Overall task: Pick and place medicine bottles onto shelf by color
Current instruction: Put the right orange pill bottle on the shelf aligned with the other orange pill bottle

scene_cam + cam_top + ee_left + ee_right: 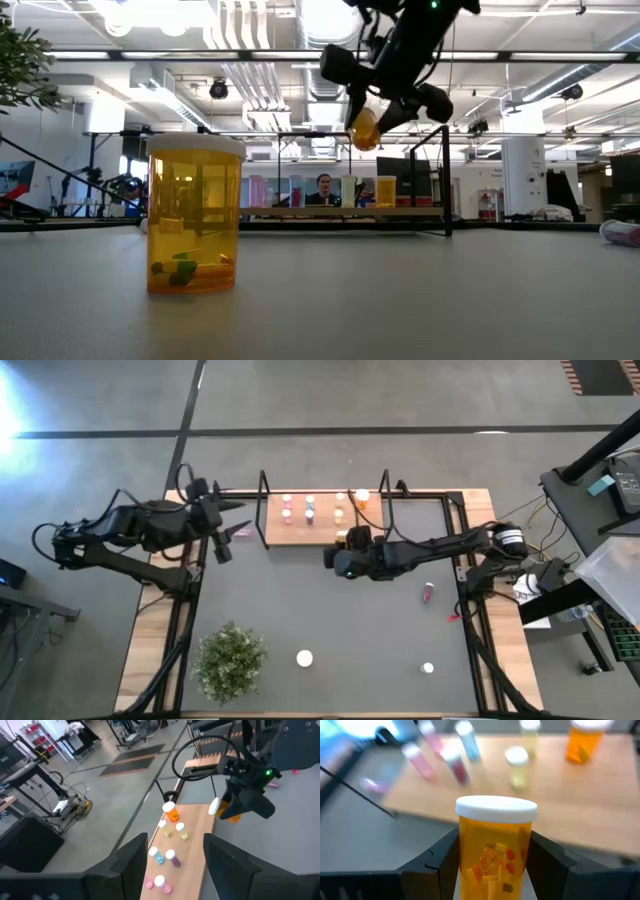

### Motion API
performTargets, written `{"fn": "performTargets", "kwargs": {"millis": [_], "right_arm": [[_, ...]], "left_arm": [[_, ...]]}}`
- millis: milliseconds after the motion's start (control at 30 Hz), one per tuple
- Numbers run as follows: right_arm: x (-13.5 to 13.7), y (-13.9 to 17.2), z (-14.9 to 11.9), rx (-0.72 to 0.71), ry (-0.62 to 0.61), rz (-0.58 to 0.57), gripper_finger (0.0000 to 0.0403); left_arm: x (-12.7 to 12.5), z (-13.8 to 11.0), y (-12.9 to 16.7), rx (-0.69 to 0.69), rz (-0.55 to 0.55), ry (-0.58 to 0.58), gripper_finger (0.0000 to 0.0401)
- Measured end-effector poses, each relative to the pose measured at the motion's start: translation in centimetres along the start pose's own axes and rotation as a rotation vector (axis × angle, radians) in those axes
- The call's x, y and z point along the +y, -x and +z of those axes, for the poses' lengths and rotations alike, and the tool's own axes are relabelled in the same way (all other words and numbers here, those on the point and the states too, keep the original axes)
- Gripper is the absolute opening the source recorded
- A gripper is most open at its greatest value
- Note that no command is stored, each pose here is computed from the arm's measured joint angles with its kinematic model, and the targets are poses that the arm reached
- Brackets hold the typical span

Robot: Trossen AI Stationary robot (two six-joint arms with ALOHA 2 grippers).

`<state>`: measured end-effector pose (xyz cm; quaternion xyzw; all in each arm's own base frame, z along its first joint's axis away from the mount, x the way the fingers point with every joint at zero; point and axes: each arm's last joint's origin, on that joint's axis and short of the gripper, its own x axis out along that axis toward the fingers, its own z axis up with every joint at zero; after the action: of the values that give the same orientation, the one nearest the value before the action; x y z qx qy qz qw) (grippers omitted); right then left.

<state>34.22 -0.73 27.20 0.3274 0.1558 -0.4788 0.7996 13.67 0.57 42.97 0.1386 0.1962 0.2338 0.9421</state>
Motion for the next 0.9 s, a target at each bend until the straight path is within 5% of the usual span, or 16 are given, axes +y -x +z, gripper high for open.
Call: {"fn": "performTargets", "kwargs": {"millis": [233,567,900], "right_arm": [[-0.9,-0.6,-3.0,-0.273,-0.01,0.154,0.0183],[-3.9,-2.2,-6.5,-0.461,0.095,-0.033,0.0183],[-3.2,-4.2,-7.8,-0.523,-0.034,-0.078,0.0183]], "left_arm": [[0.8,-0.2,1.3,-0.041,0.011,0.015,0.0176],[1.2,-0.2,1.5,-0.035,0.08,-0.13,0.0176],[1.3,0.3,1.4,-0.054,0.117,-0.209,0.0176]]}}
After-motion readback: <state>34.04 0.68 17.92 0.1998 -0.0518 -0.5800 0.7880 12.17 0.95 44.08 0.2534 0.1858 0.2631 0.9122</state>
